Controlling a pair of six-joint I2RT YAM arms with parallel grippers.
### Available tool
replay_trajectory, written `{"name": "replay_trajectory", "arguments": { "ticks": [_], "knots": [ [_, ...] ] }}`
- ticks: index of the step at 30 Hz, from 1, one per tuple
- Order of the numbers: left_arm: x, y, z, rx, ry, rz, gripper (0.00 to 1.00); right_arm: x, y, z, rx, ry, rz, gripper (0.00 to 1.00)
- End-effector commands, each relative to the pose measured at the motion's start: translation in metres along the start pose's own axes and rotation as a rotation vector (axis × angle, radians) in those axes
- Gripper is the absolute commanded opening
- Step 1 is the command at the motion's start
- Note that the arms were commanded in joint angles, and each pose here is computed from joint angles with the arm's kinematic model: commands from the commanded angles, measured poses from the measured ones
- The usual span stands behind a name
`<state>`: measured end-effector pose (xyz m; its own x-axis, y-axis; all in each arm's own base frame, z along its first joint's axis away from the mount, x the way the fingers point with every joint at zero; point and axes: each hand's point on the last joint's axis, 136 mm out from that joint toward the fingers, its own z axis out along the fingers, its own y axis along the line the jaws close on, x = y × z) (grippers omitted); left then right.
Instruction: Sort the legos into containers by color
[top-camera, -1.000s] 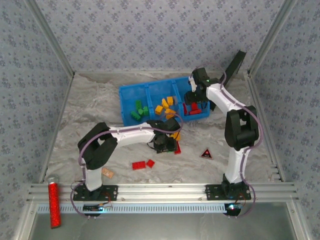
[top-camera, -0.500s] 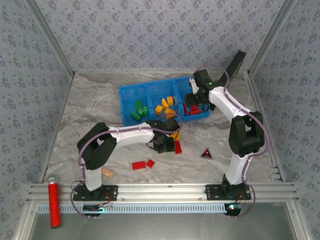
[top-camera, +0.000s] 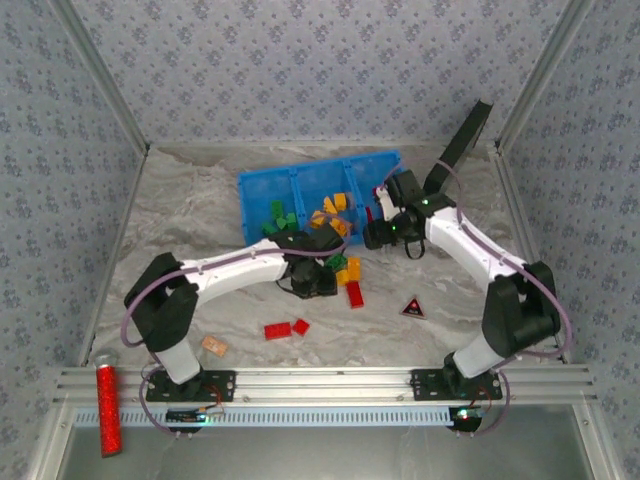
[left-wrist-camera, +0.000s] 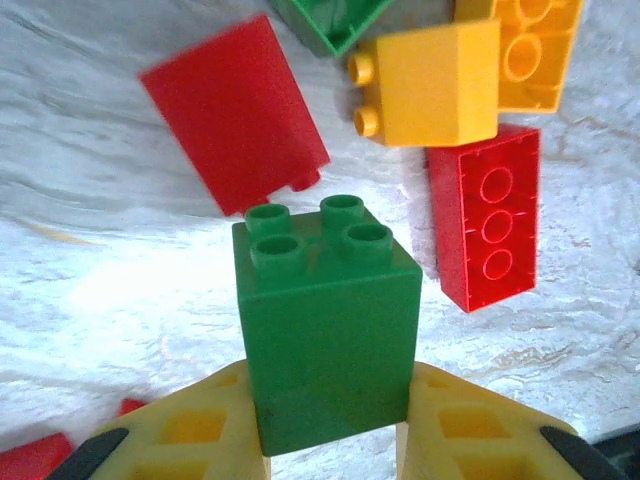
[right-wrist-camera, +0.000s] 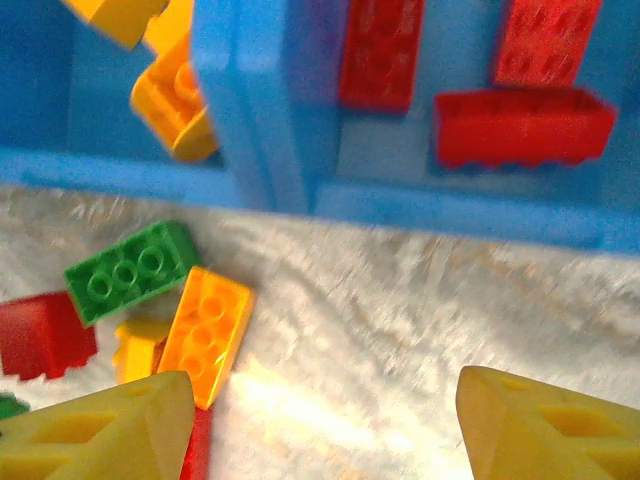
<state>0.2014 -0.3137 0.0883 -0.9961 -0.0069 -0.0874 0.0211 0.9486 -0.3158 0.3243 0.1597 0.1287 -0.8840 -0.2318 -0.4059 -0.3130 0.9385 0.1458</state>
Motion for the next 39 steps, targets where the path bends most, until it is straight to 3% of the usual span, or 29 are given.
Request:
{"name": "replay_trajectory", "arguments": {
  "ticks": [1, 10, 17, 23, 32, 39],
  "knots": [
    [-0.018, 0.004, -0.033, 0.004, -0.057, 0.021, 0.27, 0.03, 0.014, -0.002, -0.028, 0.039, 0.062, 0.72],
    [-0.089, 0.04, -0.081, -0.007, -0.215, 0.018, 0.27, 0.086, 0.058, -0.001, -0.051, 0.101, 0.03, 0.74],
    [-0.138, 0.074, -0.078, -0.053, -0.262, -0.01, 0.28, 0.11, 0.061, 0.006, 0.09, 0.17, -0.045, 0.76],
    [-0.172, 0.091, -0.057, -0.064, -0.248, -0.029, 0.28, 0.12, 0.067, 0.02, 0.104, 0.214, -0.045, 0.76],
    [-0.19, 0.11, -0.033, -0.087, -0.193, -0.03, 0.32, 0.124, 0.072, 0.045, 0.125, 0.271, -0.076, 0.76],
    [-0.19, 0.114, -0.033, -0.093, -0.183, -0.028, 0.49, 0.129, 0.073, 0.058, 0.123, 0.303, -0.087, 0.7]
  ]
}}
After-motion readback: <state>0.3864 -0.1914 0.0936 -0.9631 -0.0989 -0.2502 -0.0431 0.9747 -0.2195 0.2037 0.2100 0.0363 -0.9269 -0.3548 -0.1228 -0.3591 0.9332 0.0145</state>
